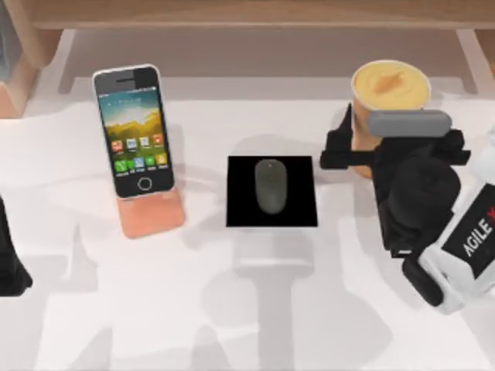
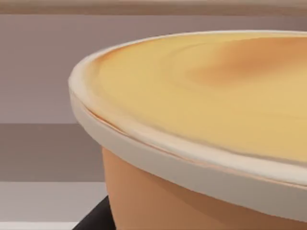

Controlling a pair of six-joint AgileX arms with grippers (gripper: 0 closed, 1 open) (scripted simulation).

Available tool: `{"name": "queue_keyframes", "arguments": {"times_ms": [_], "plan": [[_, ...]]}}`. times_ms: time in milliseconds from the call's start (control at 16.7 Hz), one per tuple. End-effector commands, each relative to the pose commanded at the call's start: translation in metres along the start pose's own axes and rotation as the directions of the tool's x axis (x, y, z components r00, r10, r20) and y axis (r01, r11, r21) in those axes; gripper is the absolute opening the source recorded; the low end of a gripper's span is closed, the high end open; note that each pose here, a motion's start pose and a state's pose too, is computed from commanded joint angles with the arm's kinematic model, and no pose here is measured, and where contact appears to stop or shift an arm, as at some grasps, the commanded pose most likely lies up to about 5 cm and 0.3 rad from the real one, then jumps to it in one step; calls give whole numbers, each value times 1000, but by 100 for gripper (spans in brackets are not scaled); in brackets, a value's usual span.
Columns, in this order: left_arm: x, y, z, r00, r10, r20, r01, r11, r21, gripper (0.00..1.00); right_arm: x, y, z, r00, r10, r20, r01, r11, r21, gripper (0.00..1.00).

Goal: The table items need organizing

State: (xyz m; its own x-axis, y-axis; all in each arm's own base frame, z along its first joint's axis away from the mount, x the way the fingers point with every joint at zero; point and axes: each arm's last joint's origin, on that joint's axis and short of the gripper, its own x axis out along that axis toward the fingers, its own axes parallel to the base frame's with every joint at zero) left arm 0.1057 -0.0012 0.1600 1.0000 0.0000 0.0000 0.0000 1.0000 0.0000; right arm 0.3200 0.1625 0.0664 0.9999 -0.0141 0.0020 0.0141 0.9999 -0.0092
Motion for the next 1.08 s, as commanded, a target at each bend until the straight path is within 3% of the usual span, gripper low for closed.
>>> {"name": "queue_keyframes", "arguments": {"times_ms": [420, 780, 1080], "plan": [[0, 0, 0, 1000, 0, 0, 0, 1000, 0, 100, 2, 2, 9, 1000, 3, 21, -4, 1000, 14, 0], [0, 0, 0, 1000, 0, 0, 0, 1000, 0, 100, 26, 34, 71, 982, 48, 183, -69, 992, 108, 0], [0, 0, 0, 1000, 0, 0, 0, 1000, 0, 100, 51, 64, 126, 968, 73, 239, -108, 985, 137, 0]]}}
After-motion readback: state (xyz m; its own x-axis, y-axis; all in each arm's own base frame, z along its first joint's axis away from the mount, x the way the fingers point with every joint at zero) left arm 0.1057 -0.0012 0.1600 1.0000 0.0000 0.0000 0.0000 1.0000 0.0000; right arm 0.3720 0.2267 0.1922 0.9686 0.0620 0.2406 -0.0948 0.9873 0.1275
